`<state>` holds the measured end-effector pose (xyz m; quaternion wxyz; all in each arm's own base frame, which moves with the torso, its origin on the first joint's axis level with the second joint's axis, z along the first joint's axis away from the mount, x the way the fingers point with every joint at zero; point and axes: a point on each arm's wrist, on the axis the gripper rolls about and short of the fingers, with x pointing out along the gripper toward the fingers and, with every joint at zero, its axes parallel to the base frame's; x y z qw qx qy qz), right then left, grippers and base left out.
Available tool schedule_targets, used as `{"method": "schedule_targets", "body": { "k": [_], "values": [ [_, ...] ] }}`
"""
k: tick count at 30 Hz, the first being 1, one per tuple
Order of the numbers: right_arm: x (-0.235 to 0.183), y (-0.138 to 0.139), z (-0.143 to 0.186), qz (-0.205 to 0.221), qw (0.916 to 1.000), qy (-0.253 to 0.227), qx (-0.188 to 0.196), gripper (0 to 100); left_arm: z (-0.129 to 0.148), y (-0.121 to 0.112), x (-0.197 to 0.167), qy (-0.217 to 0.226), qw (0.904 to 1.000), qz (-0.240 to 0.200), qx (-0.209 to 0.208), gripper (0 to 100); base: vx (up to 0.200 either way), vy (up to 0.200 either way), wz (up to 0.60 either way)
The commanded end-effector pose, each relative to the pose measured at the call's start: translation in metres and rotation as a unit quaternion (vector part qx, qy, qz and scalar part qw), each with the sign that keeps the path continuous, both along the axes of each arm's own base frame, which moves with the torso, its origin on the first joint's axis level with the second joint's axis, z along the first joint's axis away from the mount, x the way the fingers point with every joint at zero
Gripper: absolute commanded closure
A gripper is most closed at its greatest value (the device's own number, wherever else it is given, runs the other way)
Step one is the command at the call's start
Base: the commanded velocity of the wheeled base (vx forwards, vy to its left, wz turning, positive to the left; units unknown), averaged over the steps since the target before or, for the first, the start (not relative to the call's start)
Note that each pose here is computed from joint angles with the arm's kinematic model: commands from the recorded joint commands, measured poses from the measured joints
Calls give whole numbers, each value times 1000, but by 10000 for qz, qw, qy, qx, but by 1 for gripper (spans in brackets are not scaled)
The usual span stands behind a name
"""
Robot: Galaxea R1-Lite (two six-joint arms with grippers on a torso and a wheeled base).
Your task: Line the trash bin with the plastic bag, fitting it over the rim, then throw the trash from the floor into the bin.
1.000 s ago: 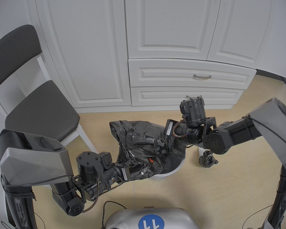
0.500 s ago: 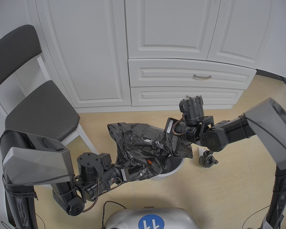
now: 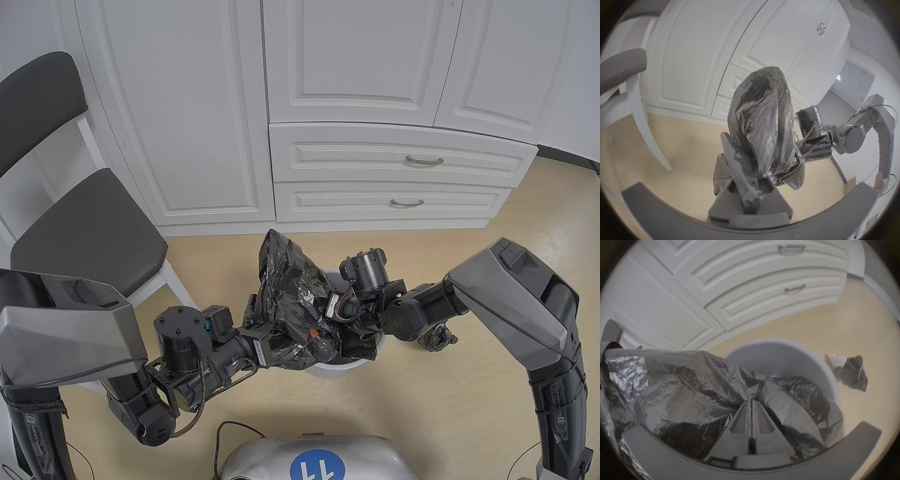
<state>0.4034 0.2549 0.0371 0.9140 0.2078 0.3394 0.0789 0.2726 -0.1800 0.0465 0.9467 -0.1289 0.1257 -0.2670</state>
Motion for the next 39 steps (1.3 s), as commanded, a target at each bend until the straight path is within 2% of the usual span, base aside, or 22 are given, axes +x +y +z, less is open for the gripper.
{"method": "schedule_targets", "body": {
  "k": [1,5,11,19,26,30,39],
  "values": [
    [12,11,-18,-68,9994,141,306,100,4,-9,4,-178,9998,-109,-20,100,0,0,0],
    [22,16,-28,-300,9970,221,674,100,11,-19,10,-387,9990,-176,-164,100,0,0,0],
    [28,12,-40,-391,9969,299,610,100,12,-32,12,-448,9983,-298,-212,100,0,0,0],
    [48,-13,-40,-722,9954,319,552,100,-11,-49,25,-371,9984,-383,-163,100,0,0,0],
    [51,-14,-42,-744,9952,305,561,100,-22,-54,31,-334,9986,-384,-136,100,0,0,0],
    [51,-21,-17,-785,9947,173,642,100,-22,-54,33,-359,9985,-376,-154,100,0,0,0],
    [23,-64,87,-682,9950,155,707,100,-19,-51,33,-385,9985,-337,-170,100,0,0,0]
  ]
}}
